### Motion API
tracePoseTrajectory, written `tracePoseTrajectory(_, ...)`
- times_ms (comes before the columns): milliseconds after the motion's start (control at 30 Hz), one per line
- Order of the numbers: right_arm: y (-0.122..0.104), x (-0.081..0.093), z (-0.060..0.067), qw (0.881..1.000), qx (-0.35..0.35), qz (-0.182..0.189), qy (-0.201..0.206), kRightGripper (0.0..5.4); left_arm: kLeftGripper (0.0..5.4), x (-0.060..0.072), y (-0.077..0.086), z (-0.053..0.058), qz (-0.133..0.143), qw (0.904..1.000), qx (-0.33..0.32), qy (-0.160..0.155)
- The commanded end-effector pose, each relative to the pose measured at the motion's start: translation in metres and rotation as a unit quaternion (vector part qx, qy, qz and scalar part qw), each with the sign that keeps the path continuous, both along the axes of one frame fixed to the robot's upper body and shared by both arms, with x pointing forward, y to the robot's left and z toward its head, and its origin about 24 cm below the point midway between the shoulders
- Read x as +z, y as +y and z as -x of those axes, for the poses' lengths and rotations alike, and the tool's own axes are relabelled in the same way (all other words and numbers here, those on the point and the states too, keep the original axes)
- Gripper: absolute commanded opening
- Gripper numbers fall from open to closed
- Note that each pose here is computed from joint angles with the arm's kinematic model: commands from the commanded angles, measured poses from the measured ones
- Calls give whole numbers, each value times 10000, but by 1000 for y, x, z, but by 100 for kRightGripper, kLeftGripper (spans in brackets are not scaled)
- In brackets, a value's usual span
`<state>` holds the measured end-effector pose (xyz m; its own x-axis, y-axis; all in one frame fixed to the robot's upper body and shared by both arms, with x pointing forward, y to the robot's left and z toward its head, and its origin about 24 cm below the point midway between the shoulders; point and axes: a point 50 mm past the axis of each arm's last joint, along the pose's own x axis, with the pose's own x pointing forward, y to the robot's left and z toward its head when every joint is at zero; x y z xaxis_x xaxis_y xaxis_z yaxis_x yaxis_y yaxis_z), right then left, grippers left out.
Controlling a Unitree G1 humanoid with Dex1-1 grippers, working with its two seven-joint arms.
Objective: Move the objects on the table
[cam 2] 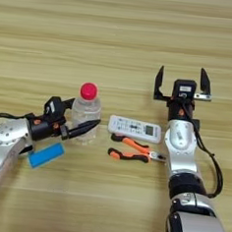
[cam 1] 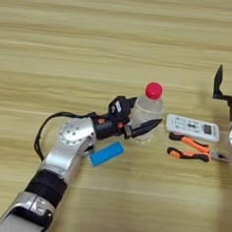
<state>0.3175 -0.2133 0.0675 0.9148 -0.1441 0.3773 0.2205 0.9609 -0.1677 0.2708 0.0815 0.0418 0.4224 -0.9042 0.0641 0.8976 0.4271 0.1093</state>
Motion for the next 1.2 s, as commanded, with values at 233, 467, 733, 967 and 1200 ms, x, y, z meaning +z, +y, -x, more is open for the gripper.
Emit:
tracePoseTrajectory(233,5,5,-3,9999,46,21,-88,540,313,-6,-2,0,239,9987,-126,424)
tracePoseTrajectory(467,6,5,-4,9999,49,8,-93,540,309,-11,-1,-1,152,9983,-165,537)
tracePoseTrajectory(733,6,5,-4,10000,49,5,-79,540,435,-12,-1,-1,120,9982,-185,564)
tracePoseTrajectory(967,6,4,-4,10000,55,5,-69,540,538,-11,-1,0,124,9988,-178,431)
tracePoseTrajectory(1200,6,4,-4,10000,55,7,-60,540,538,-6,-1,0,222,9996,-120,144)
